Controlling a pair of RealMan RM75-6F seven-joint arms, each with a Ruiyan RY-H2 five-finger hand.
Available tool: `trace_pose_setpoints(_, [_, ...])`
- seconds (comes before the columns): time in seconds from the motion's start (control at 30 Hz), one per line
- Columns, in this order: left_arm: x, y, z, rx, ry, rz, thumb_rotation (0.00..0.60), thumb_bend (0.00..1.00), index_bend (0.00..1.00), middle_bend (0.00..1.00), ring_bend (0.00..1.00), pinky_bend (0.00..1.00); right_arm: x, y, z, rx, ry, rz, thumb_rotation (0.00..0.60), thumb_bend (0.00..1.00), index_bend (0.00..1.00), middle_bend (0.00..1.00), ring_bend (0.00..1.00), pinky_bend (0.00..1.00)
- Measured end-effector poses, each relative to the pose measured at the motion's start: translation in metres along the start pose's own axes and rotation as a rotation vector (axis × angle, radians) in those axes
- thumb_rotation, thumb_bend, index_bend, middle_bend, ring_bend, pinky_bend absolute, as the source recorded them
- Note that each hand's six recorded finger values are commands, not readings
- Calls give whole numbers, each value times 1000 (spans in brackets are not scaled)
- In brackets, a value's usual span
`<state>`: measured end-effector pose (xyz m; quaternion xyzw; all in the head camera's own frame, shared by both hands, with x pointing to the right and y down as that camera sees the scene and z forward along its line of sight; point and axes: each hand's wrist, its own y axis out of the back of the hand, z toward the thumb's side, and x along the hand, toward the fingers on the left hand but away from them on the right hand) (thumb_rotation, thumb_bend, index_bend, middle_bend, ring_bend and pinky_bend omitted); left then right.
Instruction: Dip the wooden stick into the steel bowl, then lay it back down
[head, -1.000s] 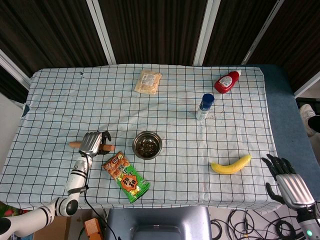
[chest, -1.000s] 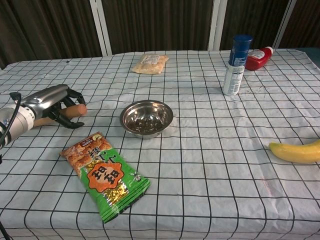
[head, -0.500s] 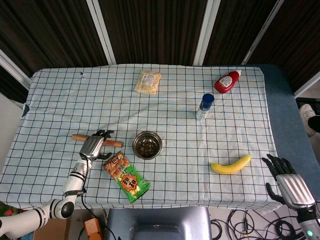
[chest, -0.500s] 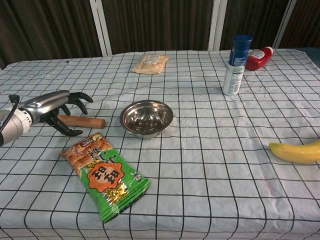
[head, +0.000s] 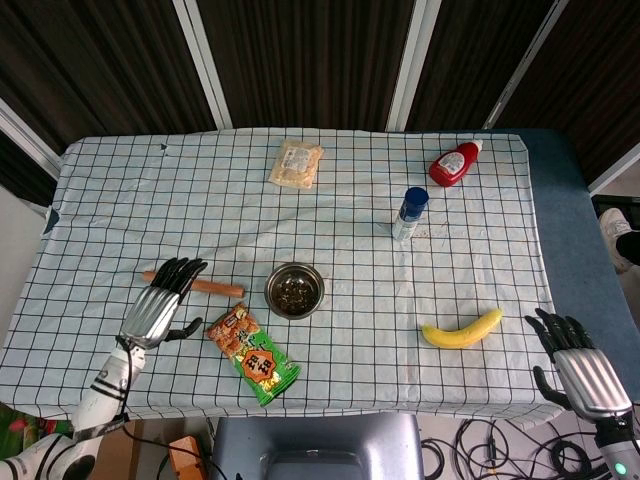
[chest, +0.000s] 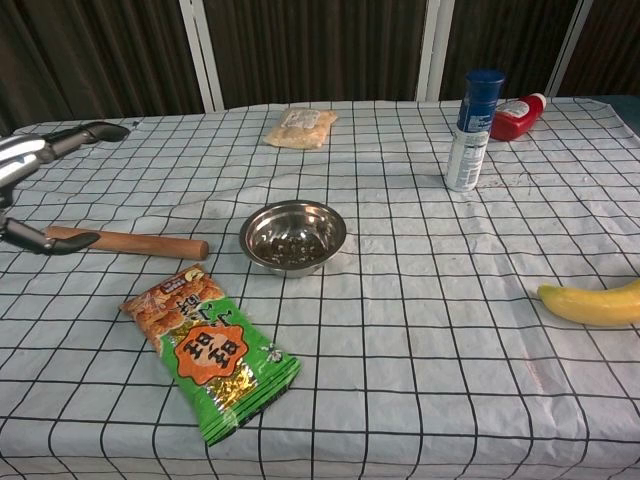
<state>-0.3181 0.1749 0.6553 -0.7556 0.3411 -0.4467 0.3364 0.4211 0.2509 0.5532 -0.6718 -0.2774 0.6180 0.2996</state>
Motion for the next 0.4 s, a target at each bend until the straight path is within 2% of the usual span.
trace_pose_setpoints(0.1, [-50, 9, -3, 28, -38, 61, 600, 301, 0, 0, 0, 0, -1, -3, 3, 19, 2, 1, 600, 483, 0, 0, 0, 0])
trace_pose_setpoints(0.23, [-123, 9, -20, 50, 22, 98, 600, 321, 0, 0, 0, 0, -2, -9, 10, 38, 11, 5, 600, 483, 0, 0, 0, 0])
trace_pose_setpoints(0.3, [-139, 10, -24, 59, 49, 95, 600, 327, 0, 0, 0, 0, -2, -11, 13, 43, 17, 7, 600, 483, 0, 0, 0, 0])
trace_pose_setpoints(0.4, [-145, 9, -30, 77, 67, 54, 600, 329, 0, 0, 0, 0, -2, -13, 14, 49, 15, 9, 600, 483, 0, 0, 0, 0])
